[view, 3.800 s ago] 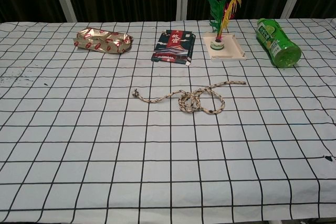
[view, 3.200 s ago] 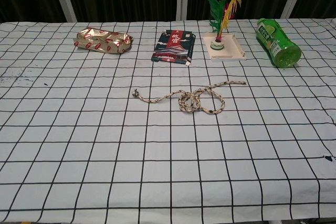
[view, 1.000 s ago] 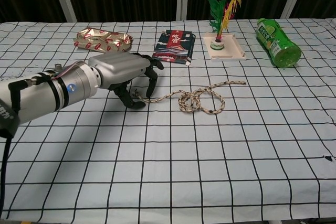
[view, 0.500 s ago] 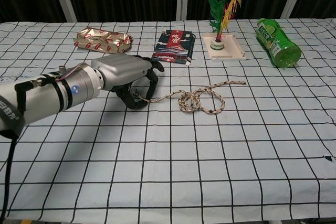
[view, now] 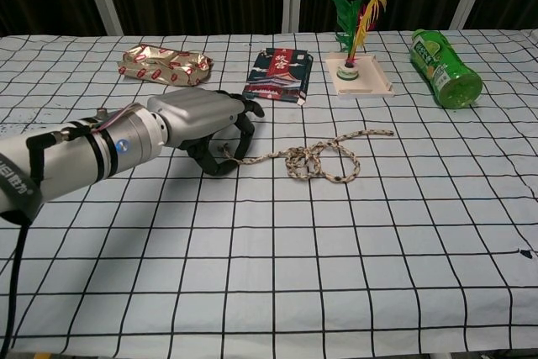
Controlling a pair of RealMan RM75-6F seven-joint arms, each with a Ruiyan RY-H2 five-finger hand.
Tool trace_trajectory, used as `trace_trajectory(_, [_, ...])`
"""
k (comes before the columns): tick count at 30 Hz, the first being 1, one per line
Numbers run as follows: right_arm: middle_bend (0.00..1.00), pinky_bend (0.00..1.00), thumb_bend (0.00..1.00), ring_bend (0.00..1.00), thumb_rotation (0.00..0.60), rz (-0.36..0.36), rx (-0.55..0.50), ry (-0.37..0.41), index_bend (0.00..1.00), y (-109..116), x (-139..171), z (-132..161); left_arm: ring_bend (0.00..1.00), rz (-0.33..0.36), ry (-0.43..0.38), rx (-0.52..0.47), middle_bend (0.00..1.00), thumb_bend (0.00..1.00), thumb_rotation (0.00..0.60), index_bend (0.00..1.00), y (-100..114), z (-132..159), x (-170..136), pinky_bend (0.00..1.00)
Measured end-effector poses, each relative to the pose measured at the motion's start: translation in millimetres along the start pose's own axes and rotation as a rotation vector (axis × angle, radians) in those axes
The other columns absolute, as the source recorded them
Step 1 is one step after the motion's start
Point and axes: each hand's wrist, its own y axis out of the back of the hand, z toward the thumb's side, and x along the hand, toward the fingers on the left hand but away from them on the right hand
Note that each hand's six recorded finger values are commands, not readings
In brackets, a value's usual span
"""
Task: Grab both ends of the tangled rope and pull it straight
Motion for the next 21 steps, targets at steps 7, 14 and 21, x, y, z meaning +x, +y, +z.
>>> trace_trajectory(7, [0.1,0.0,0.31,0.0,0.6,-0.007,-0.002,0.005,0.03,1.6,-0.3,1.2,0.0,0.011,-0.003,-0.003,0.08,0.45,0.6,0.57,0.3,-0.7,-2.0,0.0])
trace_trajectory(14, [0.11,0.0,0.31,0.0,0.6,0.016,0.015,0.024,0.02,0.4,-2.8,5.7,0.0,0.054,-0.001,-0.016,0.08,0.44,0.6,0.57,9.6,-7.8,-11.7,0.0])
trace_trajectory(21, [0.16,0.0,0.31,0.0,0.6,0.098,0.051,0.149,0.18,-9.2,-20.8,37.1,0.0,0.107,0.039,-0.041,0.08,0.44,0.6,0.57,18.1,-30.3,-33.2,0.0])
